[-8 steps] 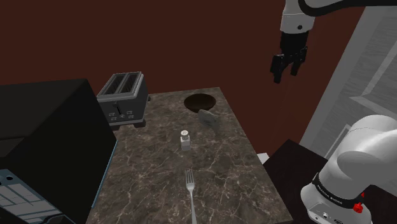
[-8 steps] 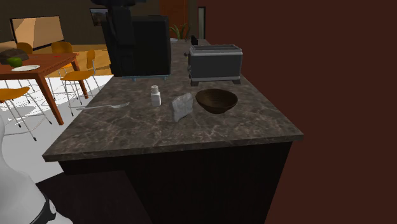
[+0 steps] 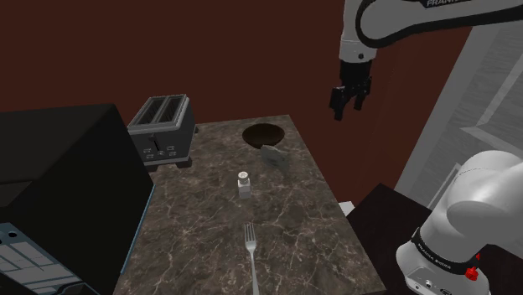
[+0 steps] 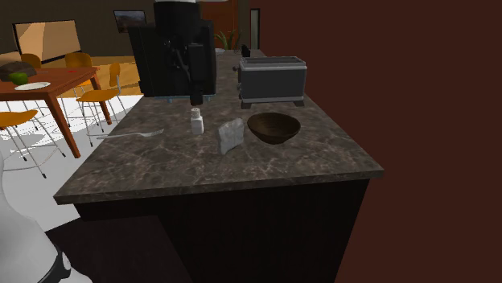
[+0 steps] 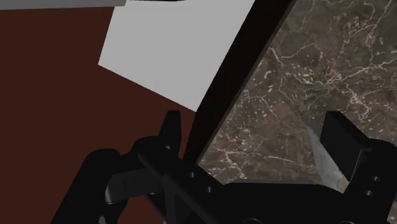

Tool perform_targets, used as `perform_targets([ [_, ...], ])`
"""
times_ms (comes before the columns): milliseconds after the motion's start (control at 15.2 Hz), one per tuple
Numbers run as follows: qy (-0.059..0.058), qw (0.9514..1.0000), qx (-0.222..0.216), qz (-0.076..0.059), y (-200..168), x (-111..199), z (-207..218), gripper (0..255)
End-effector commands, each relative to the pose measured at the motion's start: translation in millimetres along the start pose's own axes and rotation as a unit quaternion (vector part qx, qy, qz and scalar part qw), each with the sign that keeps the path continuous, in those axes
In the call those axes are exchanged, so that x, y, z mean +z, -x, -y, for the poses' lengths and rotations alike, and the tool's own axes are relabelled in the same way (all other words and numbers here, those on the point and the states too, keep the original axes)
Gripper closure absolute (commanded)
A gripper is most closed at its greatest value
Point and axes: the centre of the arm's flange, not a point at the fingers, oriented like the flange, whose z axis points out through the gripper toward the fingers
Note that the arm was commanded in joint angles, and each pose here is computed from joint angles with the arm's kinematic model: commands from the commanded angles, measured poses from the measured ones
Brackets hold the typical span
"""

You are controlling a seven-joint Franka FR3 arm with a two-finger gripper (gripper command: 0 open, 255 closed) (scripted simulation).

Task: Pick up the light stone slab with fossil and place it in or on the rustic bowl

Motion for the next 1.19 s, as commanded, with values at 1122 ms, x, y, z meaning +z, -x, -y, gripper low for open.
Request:
perform_targets([
  [1122,-0.023,0.9903,-0.134,-0.028,-156,117,138,0],
])
